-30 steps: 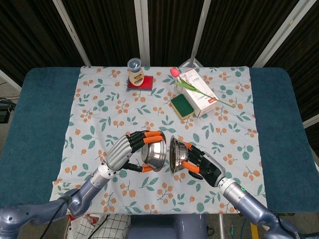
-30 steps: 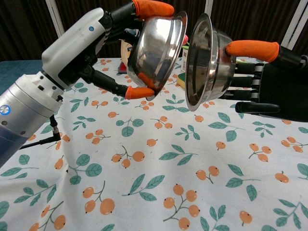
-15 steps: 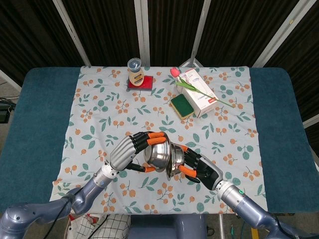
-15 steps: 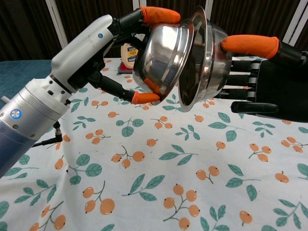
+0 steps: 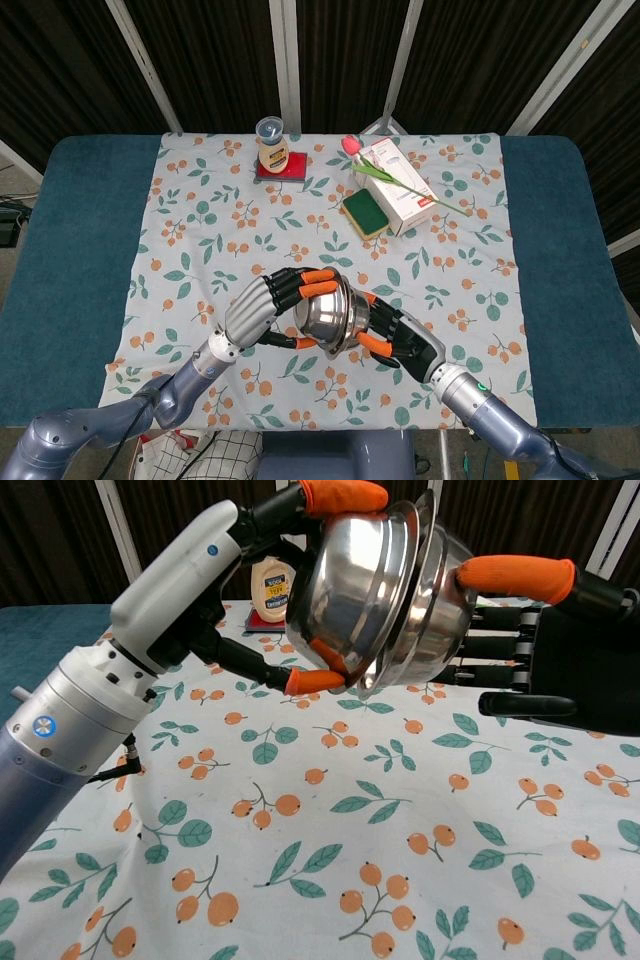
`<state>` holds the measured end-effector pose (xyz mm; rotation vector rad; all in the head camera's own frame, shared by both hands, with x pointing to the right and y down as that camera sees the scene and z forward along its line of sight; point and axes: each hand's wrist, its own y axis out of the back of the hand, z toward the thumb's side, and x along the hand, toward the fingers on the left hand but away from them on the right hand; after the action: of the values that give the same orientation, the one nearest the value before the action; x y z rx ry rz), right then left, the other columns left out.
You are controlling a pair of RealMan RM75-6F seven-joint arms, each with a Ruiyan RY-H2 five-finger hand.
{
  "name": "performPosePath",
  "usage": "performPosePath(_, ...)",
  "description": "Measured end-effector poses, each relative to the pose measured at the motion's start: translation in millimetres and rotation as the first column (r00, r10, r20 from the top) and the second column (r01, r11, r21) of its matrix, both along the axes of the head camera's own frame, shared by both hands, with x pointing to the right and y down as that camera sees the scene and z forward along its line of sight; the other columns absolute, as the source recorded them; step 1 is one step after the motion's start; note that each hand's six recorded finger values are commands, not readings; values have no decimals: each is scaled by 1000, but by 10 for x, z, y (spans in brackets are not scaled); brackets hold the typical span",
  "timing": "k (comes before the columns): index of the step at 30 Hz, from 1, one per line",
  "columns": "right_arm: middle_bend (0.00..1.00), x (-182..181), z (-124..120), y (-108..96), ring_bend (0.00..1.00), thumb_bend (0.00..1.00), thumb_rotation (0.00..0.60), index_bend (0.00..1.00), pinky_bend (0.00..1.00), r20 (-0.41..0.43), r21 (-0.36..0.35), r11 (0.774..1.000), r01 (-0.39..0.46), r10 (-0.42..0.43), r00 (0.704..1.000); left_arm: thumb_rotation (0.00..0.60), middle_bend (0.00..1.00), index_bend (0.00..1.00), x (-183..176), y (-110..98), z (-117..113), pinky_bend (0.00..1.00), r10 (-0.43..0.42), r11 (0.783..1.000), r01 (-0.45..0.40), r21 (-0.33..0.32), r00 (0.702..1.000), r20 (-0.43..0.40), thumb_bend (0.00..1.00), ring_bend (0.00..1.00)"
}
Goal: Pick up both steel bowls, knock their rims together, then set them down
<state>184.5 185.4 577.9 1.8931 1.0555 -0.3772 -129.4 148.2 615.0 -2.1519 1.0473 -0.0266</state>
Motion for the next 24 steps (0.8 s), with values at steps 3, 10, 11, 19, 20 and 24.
performPosePath(3, 986, 41, 10, -20, 1000, 406, 600, 1000, 1000, -1, -3, 1000, -12, 12, 1000, 600, 659, 524, -34, -3, -33, 748, -1, 1000, 1, 3, 1000, -5, 445, 541)
performPosePath(10, 986, 176, 42, -86, 1000, 406, 600, 1000, 1000, -10, -4, 999, -44, 44, 999, 600, 659, 524, -88, -12, -128, 748, -6, 1000, 6, 3, 1000, -26, 452, 542)
performPosePath(11, 986, 200, 53, -96, 1000, 406, 600, 1000, 1000, -12, -5, 999, -49, 49, 999, 600, 659, 524, -96, -13, -151, 748, -6, 1000, 6, 3, 1000, -31, 452, 541)
performPosePath(19, 985, 202, 73, -79, 1000, 407, 600, 1000, 1000, 7, -13, 999, -36, 36, 999, 600, 659, 523, -34, -9, -158, 748, 6, 1000, -6, 4, 1000, -9, 454, 542)
performPosePath(20, 985, 181, 61, -67, 1000, 407, 600, 1000, 1000, 12, -13, 999, -31, 31, 999, 600, 659, 523, -19, -7, -148, 748, 7, 1000, -7, 2, 1000, -7, 454, 541)
performPosePath(24, 986, 85, -8, -12, 1000, 409, 600, 1000, 1000, 34, -6, 1000, -8, 8, 999, 600, 659, 523, 12, -5, -109, 748, 10, 1000, -10, -1, 1000, 5, 455, 541)
